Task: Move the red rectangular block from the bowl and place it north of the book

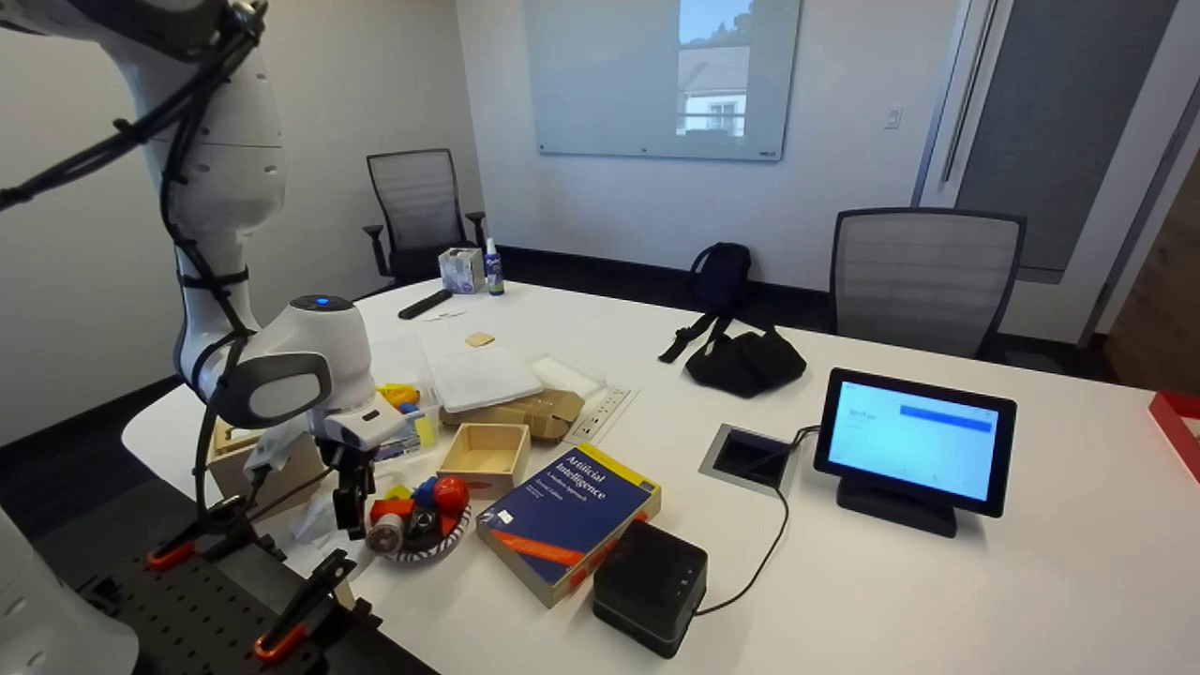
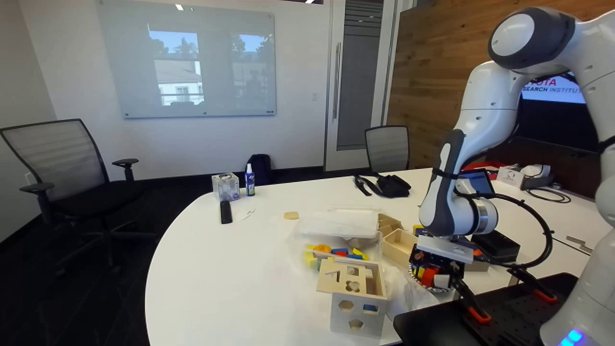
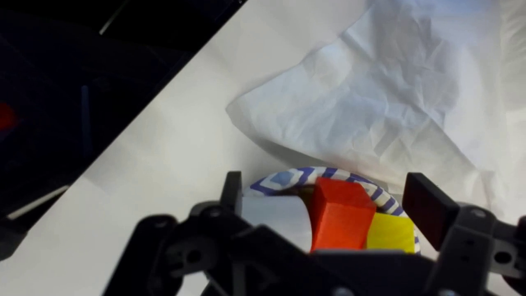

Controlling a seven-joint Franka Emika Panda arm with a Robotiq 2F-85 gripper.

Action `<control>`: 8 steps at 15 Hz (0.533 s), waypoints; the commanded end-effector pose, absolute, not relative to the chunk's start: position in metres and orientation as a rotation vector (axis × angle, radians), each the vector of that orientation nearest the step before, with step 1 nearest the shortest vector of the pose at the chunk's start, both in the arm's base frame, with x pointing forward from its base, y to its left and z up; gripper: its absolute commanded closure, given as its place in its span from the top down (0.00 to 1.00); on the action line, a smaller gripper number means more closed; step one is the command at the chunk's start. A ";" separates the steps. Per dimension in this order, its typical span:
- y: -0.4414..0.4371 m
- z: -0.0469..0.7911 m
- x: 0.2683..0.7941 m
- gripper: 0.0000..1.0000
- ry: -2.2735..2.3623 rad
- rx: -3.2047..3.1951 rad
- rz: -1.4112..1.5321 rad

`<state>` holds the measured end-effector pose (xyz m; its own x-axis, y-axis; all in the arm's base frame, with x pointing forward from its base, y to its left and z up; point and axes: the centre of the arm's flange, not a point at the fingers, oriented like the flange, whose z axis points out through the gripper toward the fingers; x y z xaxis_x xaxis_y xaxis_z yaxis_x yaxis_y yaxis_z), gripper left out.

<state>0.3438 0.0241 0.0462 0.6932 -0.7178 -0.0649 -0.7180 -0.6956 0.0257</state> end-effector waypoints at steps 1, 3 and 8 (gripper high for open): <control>0.028 0.038 0.353 1.00 1.229 -2.898 0.065; 0.029 0.035 0.357 1.00 1.229 -2.902 0.062; 0.032 0.031 0.361 0.75 1.235 -2.907 0.051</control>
